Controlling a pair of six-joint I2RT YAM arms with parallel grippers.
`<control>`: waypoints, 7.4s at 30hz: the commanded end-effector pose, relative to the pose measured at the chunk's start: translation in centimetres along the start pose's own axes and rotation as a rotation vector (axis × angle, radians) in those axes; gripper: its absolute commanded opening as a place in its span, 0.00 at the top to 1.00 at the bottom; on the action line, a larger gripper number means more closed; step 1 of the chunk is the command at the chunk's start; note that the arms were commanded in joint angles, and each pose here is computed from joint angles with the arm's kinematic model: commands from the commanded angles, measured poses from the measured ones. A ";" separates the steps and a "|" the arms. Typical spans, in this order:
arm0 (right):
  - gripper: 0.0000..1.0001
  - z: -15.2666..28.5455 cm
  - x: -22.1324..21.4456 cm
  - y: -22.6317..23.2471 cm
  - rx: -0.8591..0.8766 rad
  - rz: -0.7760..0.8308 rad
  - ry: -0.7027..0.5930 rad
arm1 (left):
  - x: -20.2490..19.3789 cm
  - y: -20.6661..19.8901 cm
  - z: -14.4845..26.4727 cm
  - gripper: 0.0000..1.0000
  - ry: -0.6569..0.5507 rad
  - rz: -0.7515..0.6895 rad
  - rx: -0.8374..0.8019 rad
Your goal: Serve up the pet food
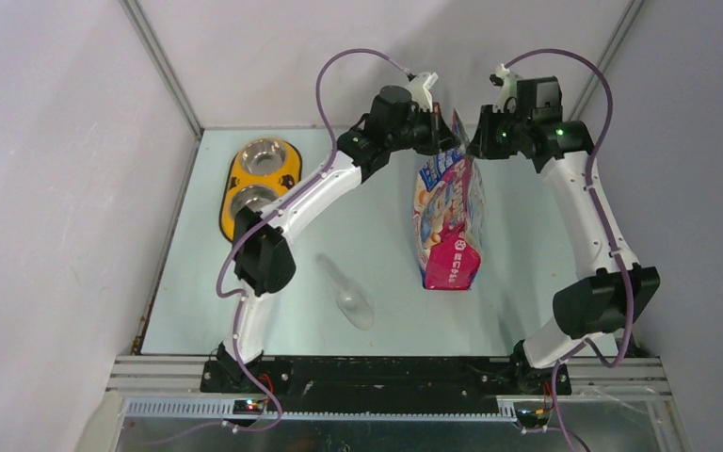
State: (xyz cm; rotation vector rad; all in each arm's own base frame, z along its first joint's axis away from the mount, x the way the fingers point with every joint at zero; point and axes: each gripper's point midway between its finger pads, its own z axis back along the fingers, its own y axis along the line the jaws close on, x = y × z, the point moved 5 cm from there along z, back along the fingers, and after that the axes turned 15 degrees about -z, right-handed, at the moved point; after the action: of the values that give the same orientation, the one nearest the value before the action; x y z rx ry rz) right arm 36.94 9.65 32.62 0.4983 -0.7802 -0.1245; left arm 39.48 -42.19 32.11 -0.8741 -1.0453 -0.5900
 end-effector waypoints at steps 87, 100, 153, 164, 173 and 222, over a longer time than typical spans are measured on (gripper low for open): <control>1.00 1.3 -2.1 0.8 0.074 -0.133 0.118 | -0.6 -2.5 -1.7 0.80 -0.041 0.165 0.048; 1.00 0.4 -0.2 -2.2 0.004 -0.202 0.058 | -0.3 -1.8 -0.1 1.00 -0.007 0.065 0.122; 0.85 4.5 -7.3 0.9 -0.050 0.009 0.262 | 1.8 -3.7 4.8 0.36 0.000 0.112 0.026; 0.88 4.6 -6.0 0.3 0.028 -0.048 0.239 | -0.8 -3.8 1.9 0.52 0.035 0.209 -0.072; 0.87 3.5 -4.7 0.1 0.031 -0.009 0.216 | -0.9 -2.6 0.5 0.53 0.044 0.178 0.039; 0.59 -5.1 5.5 -0.7 -0.118 0.113 -0.028 | 1.7 2.0 -1.1 1.00 -0.087 0.043 0.208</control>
State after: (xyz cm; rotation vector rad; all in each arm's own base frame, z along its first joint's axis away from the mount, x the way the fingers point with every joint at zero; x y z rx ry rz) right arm 43.01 9.58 31.98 0.3723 -0.7531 -0.0930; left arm 43.09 -43.71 30.15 -0.7432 -1.1173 -0.3870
